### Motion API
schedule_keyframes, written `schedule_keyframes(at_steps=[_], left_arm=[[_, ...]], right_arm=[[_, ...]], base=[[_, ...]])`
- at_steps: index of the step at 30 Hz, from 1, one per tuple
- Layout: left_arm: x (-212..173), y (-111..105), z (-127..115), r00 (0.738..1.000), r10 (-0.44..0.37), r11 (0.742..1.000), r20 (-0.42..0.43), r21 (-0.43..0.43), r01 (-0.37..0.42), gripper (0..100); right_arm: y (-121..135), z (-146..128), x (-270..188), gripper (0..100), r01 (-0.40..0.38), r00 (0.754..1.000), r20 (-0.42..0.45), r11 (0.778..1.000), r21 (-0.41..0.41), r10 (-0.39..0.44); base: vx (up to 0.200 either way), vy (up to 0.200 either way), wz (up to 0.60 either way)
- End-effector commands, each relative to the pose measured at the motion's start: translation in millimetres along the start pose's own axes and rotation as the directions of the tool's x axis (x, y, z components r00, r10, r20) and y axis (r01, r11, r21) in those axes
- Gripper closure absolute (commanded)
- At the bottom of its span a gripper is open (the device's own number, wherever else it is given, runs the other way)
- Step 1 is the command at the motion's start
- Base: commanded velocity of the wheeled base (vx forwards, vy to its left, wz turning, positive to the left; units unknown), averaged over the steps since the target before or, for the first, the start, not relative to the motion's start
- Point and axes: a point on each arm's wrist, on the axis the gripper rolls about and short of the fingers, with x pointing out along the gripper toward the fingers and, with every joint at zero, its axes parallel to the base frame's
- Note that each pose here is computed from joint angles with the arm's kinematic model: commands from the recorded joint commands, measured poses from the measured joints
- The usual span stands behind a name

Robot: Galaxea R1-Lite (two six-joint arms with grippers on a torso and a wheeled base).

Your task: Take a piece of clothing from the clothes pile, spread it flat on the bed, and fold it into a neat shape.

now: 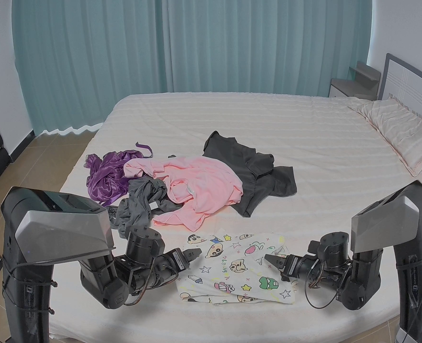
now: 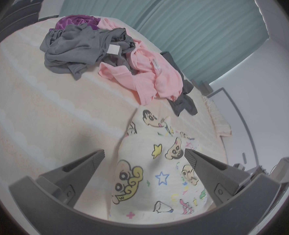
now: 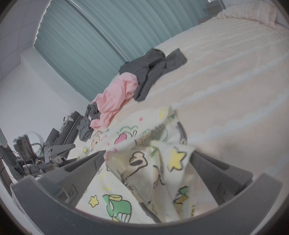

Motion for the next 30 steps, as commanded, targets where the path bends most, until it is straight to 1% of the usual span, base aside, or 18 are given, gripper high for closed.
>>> schedule_keyframes(at_steps=[1, 2, 3, 6, 12, 14, 17, 18, 20, 24, 28, 29, 30], left_arm=[[-8.9, 6.5, 15.1, 0.999, -0.047, 0.995, 0.022, -0.087, 0.049, 0], [-9.7, 5.9, 17.6, 0.998, -0.058, 0.992, 0.026, -0.109, 0.061, 0], [-12.2, 4.4, 23.0, 0.996, -0.082, 0.985, 0.03, -0.152, 0.086, 0], [-13.6, 4.5, 27.2, 0.995, -0.098, 0.978, 0.03, -0.181, 0.102, 0], [-12.9, 4.7, 28.5, 0.994, -0.101, 0.978, 0.032, -0.182, 0.105, 0], [-12.6, 4.5, 27.9, 0.994, -0.101, 0.978, 0.031, -0.181, 0.105, 0], [-11.9, 4.3, 28.2, 0.994, -0.102, 0.978, 0.032, -0.181, 0.107, 0], [-11.9, 4.3, 28.2, 0.994, -0.102, 0.978, 0.032, -0.181, 0.107, 0], [-11.7, 4.7, 27.9, 0.994, -0.101, 0.978, 0.031, -0.181, 0.105, 0], [-11.7, 4.7, 27.9, 0.994, -0.101, 0.978, 0.031, -0.181, 0.105, 0], [-11.5, 4.4, 28.2, 0.994, -0.102, 0.978, 0.032, -0.179, 0.107, 0], [-11.5, 4.4, 28.2, 0.994, -0.102, 0.978, 0.032, -0.181, 0.107, 0], [-11.3, 4.1, 28.5, 0.994, -0.104, 0.978, 0.033, -0.179, 0.108, 0]], right_arm=[[1.7, 25.3, -30.6, 0, -0.006, 0.998, 0.069, 1.0, 0.003, 0.006], [1.1, 25.4, -35.3, 0, -0.005, 0.998, 0.062, 1.0, -0.003, 0.005], [-0.5, 24.3, -43.2, 0, -0.006, 0.999, 0.045, 1.0, -0.028, 0.007], [-0.6, 25.5, -49.5, 0, -0.022, 0.999, 0.032, 0.998, -0.055, 0.024], [22.6, 15.3, -47.6, 0, -0.113, 0.994, -0.009, 0.989, -0.091, 0.113], [27.8, 11.7, -46.7, 0, -0.132, 0.991, -0.022, 0.988, -0.084, 0.13], [35.9, 6.3, -41.0, 0, -0.16, 0.987, -0.038, 0.986, -0.052, 0.159], [36.0, 5.7, -40.3, 0, -0.162, 0.986, -0.041, 0.986, -0.051, 0.16], [30.5, -2.5, -34.1, 0, -0.141, 0.988, -0.069, 0.989, -0.05, 0.137], [26.2, -5.8, -27.4, 0, -0.128, 0.989, -0.078, 0.99, -0.051, 0.123], [21.1, -12.4, -25.4, 0, -0.114, 0.988, -0.108, 0.992, -0.052, 0.108], [18.4, -15.8, -24.0, 100, -0.104, 0.988, -0.121, 0.993, -0.054, 0.097], [16.6, -18.2, -23.6, 100, -0.099, 0.987, -0.131, 0.993, -0.057, 0.091]], base=[[0.0, 0.0, 0.0], [0.0, 0.0, 0.0], [0.0, 0.0, 0.0], [0.0, 0.0, 0.0], [0.0, 0.0, 0.0], [0.0, 0.0, 0.0], [0.0, 0.0, 0.0], [0.0, 0.0, 0.0], [0.0, 0.0, 0.0], [0.0, 0.0, 0.0], [0.0, 0.0, 0.0], [0.0, 0.0, 0.0], [0.0, 0.0, 0.0]])
